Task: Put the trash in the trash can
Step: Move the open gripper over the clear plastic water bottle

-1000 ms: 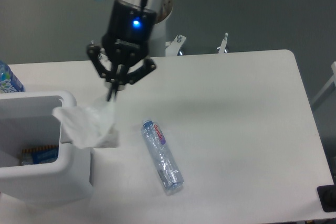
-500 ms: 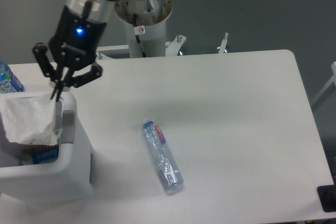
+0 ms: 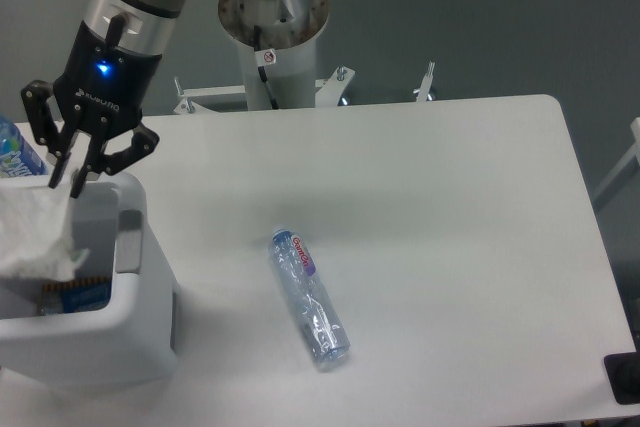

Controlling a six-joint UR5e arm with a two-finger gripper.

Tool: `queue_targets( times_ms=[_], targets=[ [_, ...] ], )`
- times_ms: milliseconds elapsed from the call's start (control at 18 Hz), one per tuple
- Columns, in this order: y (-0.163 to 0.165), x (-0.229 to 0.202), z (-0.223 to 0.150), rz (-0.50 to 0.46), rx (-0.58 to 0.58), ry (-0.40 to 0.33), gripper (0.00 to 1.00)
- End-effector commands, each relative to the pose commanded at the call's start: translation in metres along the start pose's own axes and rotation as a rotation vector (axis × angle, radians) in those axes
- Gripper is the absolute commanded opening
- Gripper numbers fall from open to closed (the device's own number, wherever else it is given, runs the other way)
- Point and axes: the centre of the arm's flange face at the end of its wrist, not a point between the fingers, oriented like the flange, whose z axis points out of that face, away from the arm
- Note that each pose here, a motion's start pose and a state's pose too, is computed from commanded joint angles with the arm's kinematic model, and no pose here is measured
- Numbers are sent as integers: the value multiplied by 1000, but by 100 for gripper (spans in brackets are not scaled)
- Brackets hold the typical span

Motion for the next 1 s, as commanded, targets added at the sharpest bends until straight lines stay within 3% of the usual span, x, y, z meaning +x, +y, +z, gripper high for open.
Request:
queue_targets(
  times_ms=[278, 389, 611, 1000],
  targets=[
    [-7, -2, -8, -6, 16, -16, 100],
    [-13, -28, -22, -103, 43, -48, 100],
    [-30, -81, -34, -169, 73, -101, 100],
    [-14, -184, -29, -260, 11, -309, 100]
  ],
)
